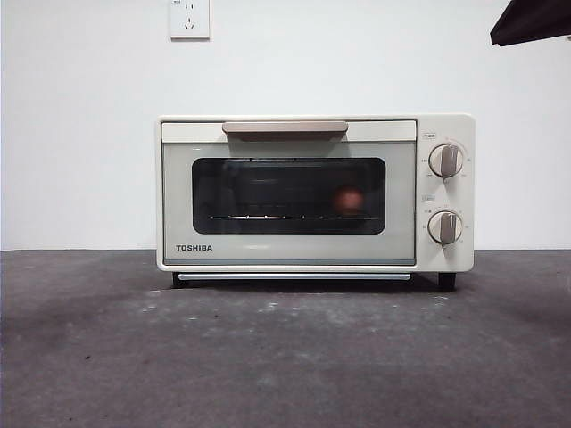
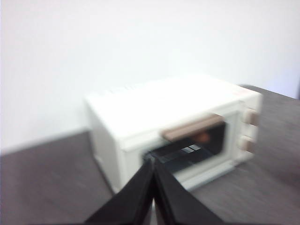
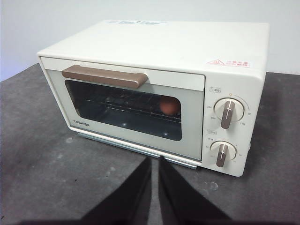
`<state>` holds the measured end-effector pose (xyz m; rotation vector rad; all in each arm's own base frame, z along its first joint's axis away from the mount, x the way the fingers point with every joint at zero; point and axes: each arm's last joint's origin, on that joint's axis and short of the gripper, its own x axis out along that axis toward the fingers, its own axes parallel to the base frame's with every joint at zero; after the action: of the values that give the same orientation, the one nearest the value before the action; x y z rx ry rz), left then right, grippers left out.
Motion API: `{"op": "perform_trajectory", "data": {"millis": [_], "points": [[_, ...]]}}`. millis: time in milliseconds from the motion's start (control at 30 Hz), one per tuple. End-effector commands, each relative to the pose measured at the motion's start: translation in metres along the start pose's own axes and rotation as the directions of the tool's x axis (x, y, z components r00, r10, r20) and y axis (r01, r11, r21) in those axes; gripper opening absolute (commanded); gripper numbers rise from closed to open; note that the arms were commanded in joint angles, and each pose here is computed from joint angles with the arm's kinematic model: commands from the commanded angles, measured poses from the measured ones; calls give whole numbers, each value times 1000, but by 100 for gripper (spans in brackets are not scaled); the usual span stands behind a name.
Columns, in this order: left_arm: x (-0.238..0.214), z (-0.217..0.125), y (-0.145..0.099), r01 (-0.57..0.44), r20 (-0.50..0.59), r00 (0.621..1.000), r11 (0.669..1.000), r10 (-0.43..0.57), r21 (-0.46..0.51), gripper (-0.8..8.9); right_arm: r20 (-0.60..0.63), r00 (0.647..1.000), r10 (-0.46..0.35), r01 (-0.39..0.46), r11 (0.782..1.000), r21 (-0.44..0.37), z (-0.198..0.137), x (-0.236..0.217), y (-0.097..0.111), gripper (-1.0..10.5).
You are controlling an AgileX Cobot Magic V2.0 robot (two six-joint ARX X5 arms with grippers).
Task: Eggoven
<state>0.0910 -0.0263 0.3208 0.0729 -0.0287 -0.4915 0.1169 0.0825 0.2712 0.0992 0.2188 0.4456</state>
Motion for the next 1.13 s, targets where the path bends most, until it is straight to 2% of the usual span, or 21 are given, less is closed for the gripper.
{"op": "perform_trajectory", "data": {"millis": [33,133,333,600,833,1000,1133], "points": [[0,-18,5,-111,49,993,991,107,69,7,13,1000,4,-4,1000,-9,2,0,1,6],[-4,-43,7,-201,93,976,978,195,57,8,13,1000,4,-4,1000,-9,2,0,1,6],[-10,-92,7,-276,78,958,961,275,-9,8,13,1000,4,-4,1000,-9,2,0,1,6],[-10,-136,7,-293,9,956,956,294,-32,8,13,1000,4,-4,1000,-9,2,0,1,6],[-6,-164,7,-294,-104,953,952,284,-91,8,13,1000,4,-4,1000,-9,3,0,1,6],[-7,-173,6,-300,-193,942,945,273,-130,8,13,1000,4,-4,1000,-9,2,0,1,6],[-7,-173,6,-300,-195,942,945,272,-130,8,13,1000,4,-4,1000,-9,2,0,1,6]]}}
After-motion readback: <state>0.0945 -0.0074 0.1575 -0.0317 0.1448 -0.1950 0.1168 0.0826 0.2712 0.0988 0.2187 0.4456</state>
